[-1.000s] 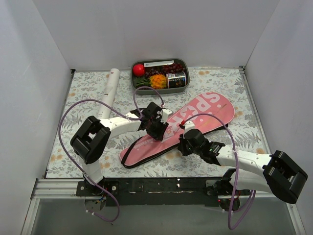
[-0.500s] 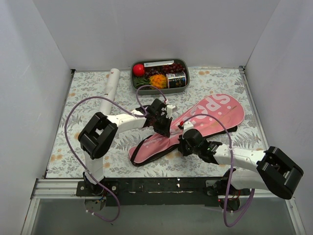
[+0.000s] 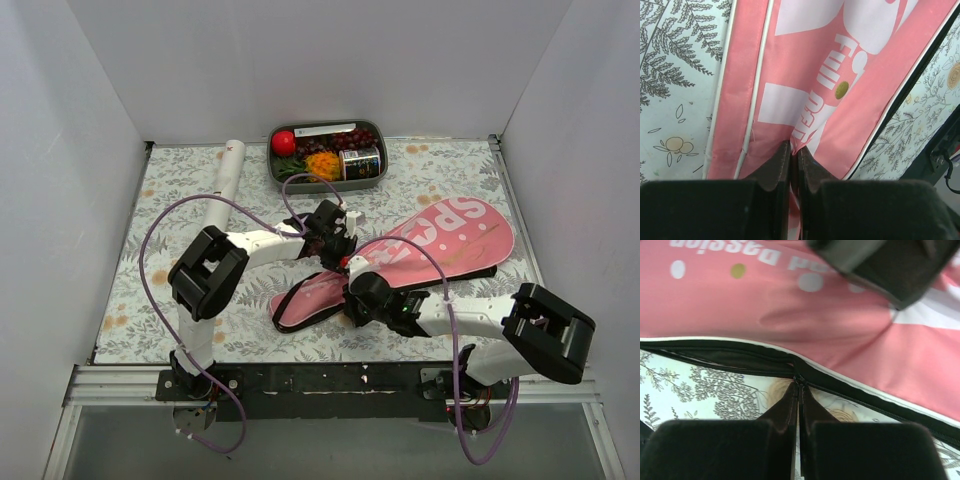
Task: Pack up the badminton gear
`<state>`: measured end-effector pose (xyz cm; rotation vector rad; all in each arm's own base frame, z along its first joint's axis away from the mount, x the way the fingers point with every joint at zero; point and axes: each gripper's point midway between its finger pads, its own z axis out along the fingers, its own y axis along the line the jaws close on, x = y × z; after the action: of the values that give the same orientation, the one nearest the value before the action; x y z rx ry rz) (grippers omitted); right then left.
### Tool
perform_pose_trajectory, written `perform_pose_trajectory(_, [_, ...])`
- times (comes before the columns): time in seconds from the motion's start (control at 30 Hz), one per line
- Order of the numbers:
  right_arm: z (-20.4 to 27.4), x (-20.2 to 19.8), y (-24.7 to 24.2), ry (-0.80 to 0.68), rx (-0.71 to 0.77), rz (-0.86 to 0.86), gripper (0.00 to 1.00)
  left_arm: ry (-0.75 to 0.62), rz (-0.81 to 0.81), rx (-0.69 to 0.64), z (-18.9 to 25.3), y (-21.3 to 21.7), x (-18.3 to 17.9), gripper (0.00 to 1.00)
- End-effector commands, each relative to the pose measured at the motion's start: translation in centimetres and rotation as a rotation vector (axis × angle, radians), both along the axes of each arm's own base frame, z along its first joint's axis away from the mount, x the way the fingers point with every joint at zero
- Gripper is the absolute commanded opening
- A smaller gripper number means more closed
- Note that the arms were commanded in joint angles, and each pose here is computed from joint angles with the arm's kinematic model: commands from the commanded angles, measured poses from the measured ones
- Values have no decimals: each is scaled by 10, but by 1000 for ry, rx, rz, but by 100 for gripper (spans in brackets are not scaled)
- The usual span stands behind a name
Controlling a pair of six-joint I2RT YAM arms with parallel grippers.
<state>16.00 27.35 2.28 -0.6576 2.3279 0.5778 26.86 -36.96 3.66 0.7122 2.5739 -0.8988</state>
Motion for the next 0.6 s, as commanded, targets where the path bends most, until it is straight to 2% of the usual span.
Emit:
perform_pose_trajectory(0.0, [40, -42, 80, 52, 233, 202, 1, 24, 31, 128, -56, 11, -12, 0])
perform_pose_trajectory(0.13, [44, -64, 105, 100, 292, 287, 1, 6, 50, 123, -51, 15, -12, 0])
perform_pose_trajectory(0.2, [42, -73, 113, 116, 284, 317, 1, -8, 62, 124, -47, 17, -11, 5])
perform_pose_trajectory(0.27, [40, -74, 113, 113, 258, 311, 1, -19, 69, 117, -41, 17, -9, 17])
perform_pose_trajectory(0.3, [42, -73, 110, 107, 257, 304, 1, -29, 66, 102, -33, 16, -9, 32])
perform_pose_trajectory(0.37, [34, -68, 98, 89, 209, 274, 1, -42, 43, 87, -25, 15, -10, 45])
perform_pose_trajectory(0.4, [37, -66, 94, 72, 202, 265, 1, -38, 21, 71, -20, 14, -13, 55])
perform_pose_trajectory(0.5, [34, -62, 77, 48, 151, 240, 1, -31, -75, 49, -8, 13, -24, 61])
perform_pose_trajectory(0.57, [29, -63, 66, 44, 132, 228, 1, -28, -144, 46, -4, 12, -29, 70])
